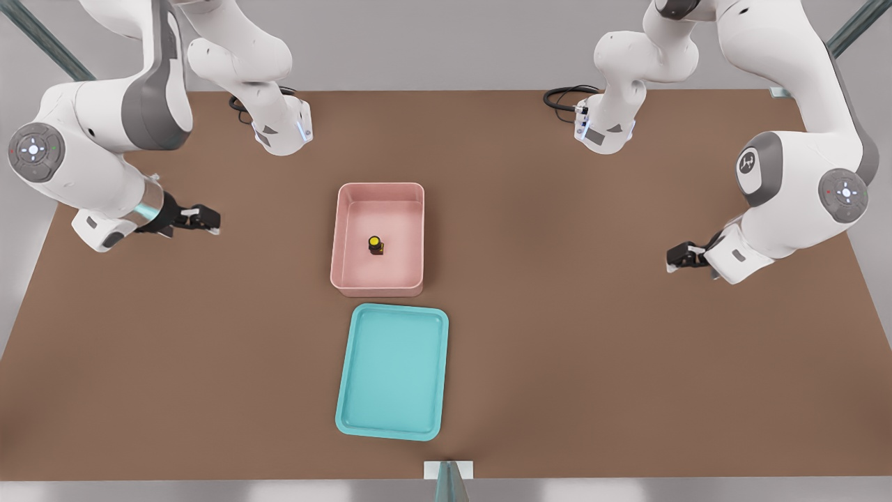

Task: The left arm remains still, and the right arm places the button from the box into the tray

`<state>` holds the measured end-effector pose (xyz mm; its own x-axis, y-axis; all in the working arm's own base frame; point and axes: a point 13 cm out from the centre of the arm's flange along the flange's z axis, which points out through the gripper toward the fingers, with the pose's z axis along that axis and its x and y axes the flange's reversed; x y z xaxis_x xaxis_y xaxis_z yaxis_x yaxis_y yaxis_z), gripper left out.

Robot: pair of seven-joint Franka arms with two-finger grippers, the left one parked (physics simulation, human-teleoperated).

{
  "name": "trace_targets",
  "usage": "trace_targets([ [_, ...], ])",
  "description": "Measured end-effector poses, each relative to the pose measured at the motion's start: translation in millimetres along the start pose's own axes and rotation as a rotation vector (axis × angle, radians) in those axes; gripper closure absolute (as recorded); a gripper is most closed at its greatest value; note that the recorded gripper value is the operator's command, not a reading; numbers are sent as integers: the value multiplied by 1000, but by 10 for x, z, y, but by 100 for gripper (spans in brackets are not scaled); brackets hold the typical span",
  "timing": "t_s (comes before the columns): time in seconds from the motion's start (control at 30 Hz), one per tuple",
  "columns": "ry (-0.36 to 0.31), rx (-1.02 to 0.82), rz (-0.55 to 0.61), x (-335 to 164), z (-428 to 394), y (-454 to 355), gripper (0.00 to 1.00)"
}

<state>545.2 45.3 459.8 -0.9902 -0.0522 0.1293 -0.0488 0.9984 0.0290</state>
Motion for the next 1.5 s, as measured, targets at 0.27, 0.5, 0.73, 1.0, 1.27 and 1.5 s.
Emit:
trace_targets([
  [0.27, -2, 13, -150, -46, 133, 1269, 0],
  [0.5, 38, 55, -399, 803, 821, 3624, 0],
  [0.73, 95, 87, -246, 665, 1849, 3673, 0],
  [1.0, 41, 67, -121, 688, 2631, 3486, 0],
  [1.27, -6, 34, -42, 449, 2994, 3448, 1],
  [1.5, -5, 30, 22, 441, 3339, 3019, 0],
])
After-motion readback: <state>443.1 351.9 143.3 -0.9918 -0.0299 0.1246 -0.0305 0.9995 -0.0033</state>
